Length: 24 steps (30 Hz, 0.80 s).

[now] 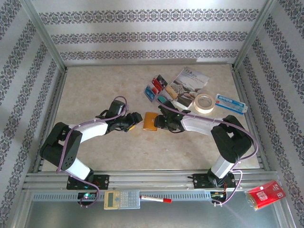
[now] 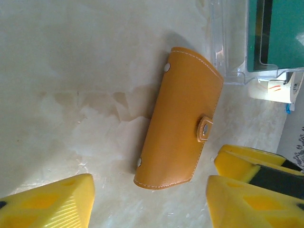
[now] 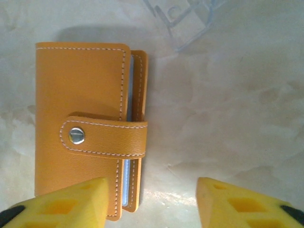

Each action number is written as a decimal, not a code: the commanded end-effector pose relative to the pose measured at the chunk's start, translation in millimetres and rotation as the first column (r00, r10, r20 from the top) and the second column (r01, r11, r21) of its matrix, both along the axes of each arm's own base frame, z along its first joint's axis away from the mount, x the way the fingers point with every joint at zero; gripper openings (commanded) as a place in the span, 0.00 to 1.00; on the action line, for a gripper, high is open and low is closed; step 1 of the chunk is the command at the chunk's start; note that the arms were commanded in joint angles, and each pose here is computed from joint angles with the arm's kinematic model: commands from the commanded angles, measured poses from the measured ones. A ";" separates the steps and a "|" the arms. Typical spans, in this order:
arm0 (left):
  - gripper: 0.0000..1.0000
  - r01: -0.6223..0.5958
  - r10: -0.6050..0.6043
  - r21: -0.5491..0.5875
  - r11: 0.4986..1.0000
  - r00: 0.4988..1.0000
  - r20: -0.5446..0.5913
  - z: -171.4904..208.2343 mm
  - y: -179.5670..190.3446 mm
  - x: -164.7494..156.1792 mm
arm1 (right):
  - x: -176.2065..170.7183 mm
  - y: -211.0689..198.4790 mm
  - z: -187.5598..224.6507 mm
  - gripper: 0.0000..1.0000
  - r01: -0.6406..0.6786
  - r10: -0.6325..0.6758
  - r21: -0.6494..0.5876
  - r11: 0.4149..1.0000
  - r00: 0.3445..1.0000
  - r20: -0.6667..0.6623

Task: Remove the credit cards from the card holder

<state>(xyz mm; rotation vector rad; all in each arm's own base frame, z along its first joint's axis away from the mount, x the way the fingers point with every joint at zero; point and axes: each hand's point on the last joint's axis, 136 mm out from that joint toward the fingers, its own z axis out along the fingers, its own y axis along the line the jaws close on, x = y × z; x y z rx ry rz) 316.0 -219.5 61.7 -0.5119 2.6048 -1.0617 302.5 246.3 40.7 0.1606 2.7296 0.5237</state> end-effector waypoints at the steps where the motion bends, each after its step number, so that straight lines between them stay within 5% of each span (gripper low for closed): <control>1: 0.60 0.030 -0.030 -0.029 0.999 1.000 0.008 4.3 -13.7 -0.3 | 2.1 9.8 0.0 0.44 -0.041 0.041 0.000 0.999 0.999 -0.002; 9: 0.50 0.087 -0.085 -0.035 0.996 0.995 0.046 6.8 -24.4 4.7 | 4.0 16.1 -6.7 0.33 -0.064 0.064 0.002 0.998 0.998 -0.021; 24: 0.42 0.218 -0.220 0.097 0.971 0.975 0.013 -16.6 -34.0 26.8 | 26.8 17.4 0.8 0.29 -0.045 0.045 0.016 0.999 0.998 0.036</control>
